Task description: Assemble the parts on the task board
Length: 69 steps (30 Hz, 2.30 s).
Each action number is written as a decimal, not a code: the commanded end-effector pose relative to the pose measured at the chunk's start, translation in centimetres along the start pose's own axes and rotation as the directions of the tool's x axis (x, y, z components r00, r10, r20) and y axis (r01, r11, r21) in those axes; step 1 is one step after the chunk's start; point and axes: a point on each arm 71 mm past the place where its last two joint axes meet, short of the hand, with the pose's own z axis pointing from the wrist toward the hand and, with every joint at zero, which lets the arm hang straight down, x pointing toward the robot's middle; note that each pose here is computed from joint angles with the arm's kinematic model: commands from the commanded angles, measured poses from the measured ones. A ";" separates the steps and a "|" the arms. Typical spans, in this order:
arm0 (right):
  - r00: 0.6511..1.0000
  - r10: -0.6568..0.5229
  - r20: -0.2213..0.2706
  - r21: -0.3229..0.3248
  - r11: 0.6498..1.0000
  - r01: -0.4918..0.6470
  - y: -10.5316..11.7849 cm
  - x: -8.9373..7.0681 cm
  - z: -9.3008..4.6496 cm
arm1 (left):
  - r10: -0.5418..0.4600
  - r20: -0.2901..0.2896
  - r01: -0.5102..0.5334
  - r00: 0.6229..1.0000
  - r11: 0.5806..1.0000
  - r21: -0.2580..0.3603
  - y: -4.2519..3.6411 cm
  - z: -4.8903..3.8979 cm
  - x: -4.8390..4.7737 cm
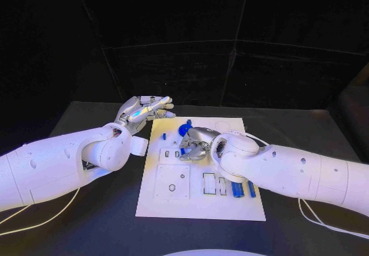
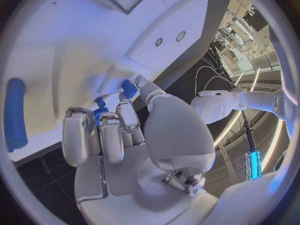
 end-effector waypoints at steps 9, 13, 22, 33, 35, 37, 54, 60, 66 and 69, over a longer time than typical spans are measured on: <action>0.983 0.078 0.168 -0.137 0.989 -0.055 0.9 -1.4 -0.9 | 0.000 -0.006 0.000 1.000 1.000 0.000 -0.05 0.06 -0.07; 0.980 0.105 0.170 -0.201 0.977 -0.070 0.9 -1.8 -1.9 | 0.014 -0.003 -0.014 1.000 1.000 -0.009 0.02 0.06 -0.21; 0.976 0.214 0.041 -0.301 0.934 -0.192 -2.1 -5.2 -5.6 | 0.164 -0.071 -0.172 0.984 0.978 -0.121 0.63 -0.11 -0.90; 0.877 0.454 0.159 -0.205 0.884 -0.420 -8.8 -12.5 -8.2 | 0.500 -0.390 -0.629 0.773 0.686 -0.366 1.10 0.56 -0.81; 0.868 0.461 0.185 -0.191 0.883 -0.429 -9.7 -13.1 -8.3 | 0.548 -0.431 -0.695 0.716 0.613 -0.375 1.07 0.85 -0.63; 0.862 0.465 0.202 -0.179 0.883 -0.434 -10.2 -13.5 -8.3 | 0.594 -0.459 -0.750 0.661 0.544 -0.375 0.94 1.22 -0.42; 0.874 0.422 0.239 -0.120 0.906 -0.405 -11.6 -14.4 -7.3 | 0.703 -0.598 -0.911 0.385 0.185 -0.369 1.11 4.70 2.39; 0.878 0.416 0.236 -0.112 0.909 -0.401 -11.7 -14.4 -7.1 | 0.698 -0.629 -0.925 0.343 0.136 -0.354 1.75 5.25 3.19; 0.881 0.412 0.233 -0.106 0.911 -0.398 -11.6 -14.3 -6.9 | 0.687 -0.656 -0.936 0.313 0.104 -0.337 2.35 5.76 4.05; 0.886 0.403 0.230 -0.103 0.915 -0.389 -11.6 -14.3 -6.8 | 0.680 -0.669 -0.940 0.300 0.093 -0.327 2.71 6.01 4.58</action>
